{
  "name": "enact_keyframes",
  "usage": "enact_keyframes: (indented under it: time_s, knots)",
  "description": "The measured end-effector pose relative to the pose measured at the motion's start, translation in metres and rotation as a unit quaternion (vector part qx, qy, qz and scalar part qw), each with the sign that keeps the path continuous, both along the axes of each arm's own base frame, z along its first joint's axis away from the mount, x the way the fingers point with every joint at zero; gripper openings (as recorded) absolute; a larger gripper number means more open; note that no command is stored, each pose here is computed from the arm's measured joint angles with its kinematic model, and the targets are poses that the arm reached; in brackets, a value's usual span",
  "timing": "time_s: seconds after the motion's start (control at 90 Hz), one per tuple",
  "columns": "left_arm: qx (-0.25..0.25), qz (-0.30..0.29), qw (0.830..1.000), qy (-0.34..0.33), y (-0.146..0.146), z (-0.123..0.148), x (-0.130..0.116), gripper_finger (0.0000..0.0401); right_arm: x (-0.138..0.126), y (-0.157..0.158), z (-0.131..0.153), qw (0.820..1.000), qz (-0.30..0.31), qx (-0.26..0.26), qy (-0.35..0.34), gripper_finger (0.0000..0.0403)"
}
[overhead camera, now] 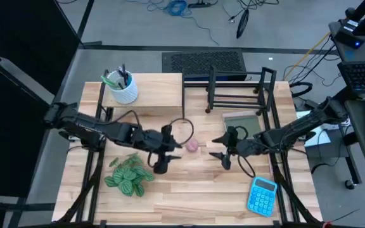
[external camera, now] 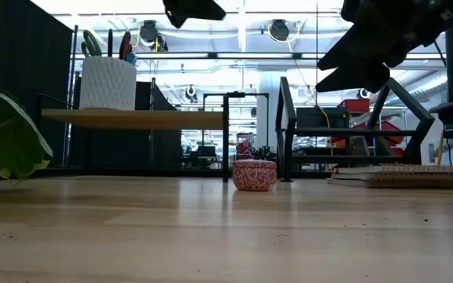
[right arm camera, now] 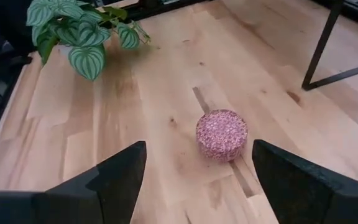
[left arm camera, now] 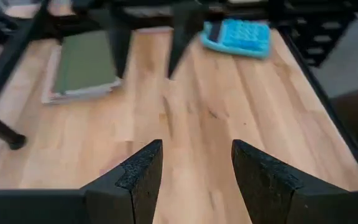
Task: Stock shelves
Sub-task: Put the white vase plant on the shelf
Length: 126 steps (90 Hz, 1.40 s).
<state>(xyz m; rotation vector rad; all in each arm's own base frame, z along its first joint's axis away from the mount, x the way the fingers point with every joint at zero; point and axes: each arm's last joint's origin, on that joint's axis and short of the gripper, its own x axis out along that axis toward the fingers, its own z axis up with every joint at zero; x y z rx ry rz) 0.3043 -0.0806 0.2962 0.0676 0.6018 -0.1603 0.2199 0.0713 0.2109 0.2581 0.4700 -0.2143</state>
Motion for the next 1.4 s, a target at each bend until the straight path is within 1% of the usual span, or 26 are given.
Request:
enact_keyframes:
  time_s: [0.122,0.267,0.356,0.456,0.544,0.711,0.878,1.022,1.133,1.211,1.322,1.4]
  knots:
    - [0.021,-0.049,0.999,0.005,-0.021,-0.001,-0.007,0.0178,0.0,0.001,0.0,1.0,-0.002,0.01,-0.002,0.0276]
    - [0.023,-0.091,0.996,0.011,-0.045,-0.002,-0.018,0.0178,-0.002,0.006,0.0,1.0,0.003,0.02,-0.003,0.0276]
    - [0.022,-0.103,0.994,0.035,-0.06,-0.006,-0.028,0.0178,-0.004,0.011,0.0,1.0,0.014,0.021,-0.003,0.0276]
    - [0.017,-0.102,0.992,0.074,-0.075,-0.012,-0.042,0.0178,-0.006,0.016,-0.001,1.0,0.024,0.019,0.0,0.0276]
    - [-0.001,-0.097,0.99,0.106,-0.09,-0.016,-0.055,0.0178,-0.006,0.019,-0.003,0.999,0.025,0.022,0.003,0.0276]
    - [-0.061,-0.091,0.985,0.135,-0.117,-0.017,-0.077,0.0178,-0.003,0.021,-0.01,0.999,0.023,0.022,0.016,0.0276]
    - [-0.115,-0.056,0.979,0.159,-0.138,-0.02,-0.095,0.0178,0.001,0.024,-0.021,0.999,0.012,0.029,0.038,0.0276]
    - [-0.14,-0.039,0.97,0.197,-0.159,-0.033,-0.107,0.0178,0.005,0.026,-0.031,0.998,0.013,0.029,0.057,0.0276]
    - [-0.145,-0.03,0.959,0.242,-0.173,-0.049,-0.115,0.0178,0.006,0.028,-0.036,0.996,0.024,0.049,0.071,0.0276]
    - [-0.155,-0.019,0.948,0.277,-0.182,-0.059,-0.12,0.0178,0.005,0.029,-0.036,0.995,0.029,0.061,0.073,0.0276]
    - [-0.176,-0.013,0.928,0.328,-0.194,-0.069,-0.13,0.0178,0.006,0.03,-0.035,0.995,0.032,0.063,0.067,0.0276]
    - [-0.181,-0.012,0.918,0.352,-0.2,-0.075,-0.137,0.0178,0.006,0.03,-0.035,0.995,0.032,0.063,0.066,0.0276]
